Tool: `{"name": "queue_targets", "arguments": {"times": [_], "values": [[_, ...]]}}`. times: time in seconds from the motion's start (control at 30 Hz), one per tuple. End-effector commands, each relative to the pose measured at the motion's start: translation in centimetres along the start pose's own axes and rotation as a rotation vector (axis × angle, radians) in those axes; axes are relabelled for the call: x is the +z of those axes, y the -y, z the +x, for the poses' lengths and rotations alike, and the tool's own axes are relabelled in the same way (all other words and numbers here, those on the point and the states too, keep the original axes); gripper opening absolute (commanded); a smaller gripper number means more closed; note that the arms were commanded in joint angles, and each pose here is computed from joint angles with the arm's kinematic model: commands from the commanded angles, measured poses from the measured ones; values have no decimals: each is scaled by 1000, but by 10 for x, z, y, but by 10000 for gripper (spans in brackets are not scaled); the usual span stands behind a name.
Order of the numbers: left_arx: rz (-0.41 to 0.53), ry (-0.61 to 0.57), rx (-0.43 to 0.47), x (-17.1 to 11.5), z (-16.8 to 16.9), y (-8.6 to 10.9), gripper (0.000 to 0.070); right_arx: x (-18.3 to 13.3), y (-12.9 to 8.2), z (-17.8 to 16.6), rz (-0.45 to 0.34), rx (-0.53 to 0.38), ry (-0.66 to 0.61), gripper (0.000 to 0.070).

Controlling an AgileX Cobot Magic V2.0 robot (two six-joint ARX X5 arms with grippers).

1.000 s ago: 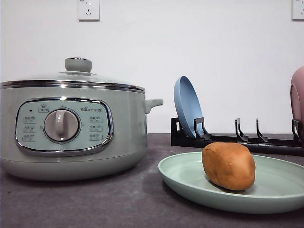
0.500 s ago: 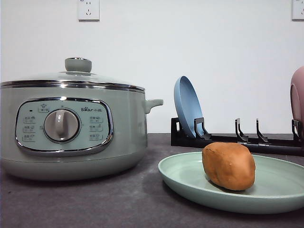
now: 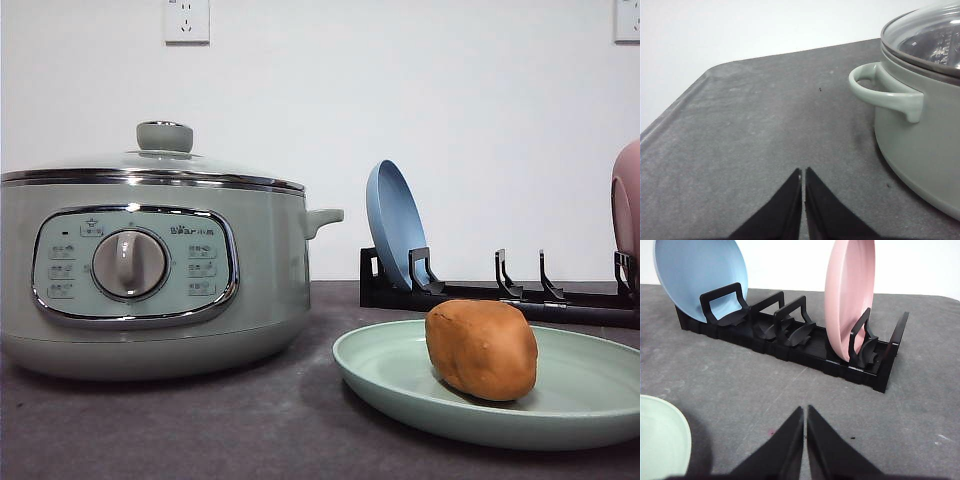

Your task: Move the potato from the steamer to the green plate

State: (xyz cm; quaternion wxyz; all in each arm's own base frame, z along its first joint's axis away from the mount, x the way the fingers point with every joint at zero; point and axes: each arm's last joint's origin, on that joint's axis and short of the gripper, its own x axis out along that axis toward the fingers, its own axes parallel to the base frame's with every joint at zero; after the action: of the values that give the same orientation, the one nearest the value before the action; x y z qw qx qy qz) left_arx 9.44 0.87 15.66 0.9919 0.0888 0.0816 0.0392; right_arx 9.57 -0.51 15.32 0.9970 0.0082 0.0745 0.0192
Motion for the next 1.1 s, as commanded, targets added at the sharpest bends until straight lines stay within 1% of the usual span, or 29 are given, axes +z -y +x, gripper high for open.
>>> {"name": "queue_targets", "arguments": {"times": [0.0,1.07], "values": [[4,-24,0,-7,2,1,3,-1,0,0,0,-2,5,0],[4,-24,0,-7,2,1,3,-1,0,0,0,-2,5,0]]}}
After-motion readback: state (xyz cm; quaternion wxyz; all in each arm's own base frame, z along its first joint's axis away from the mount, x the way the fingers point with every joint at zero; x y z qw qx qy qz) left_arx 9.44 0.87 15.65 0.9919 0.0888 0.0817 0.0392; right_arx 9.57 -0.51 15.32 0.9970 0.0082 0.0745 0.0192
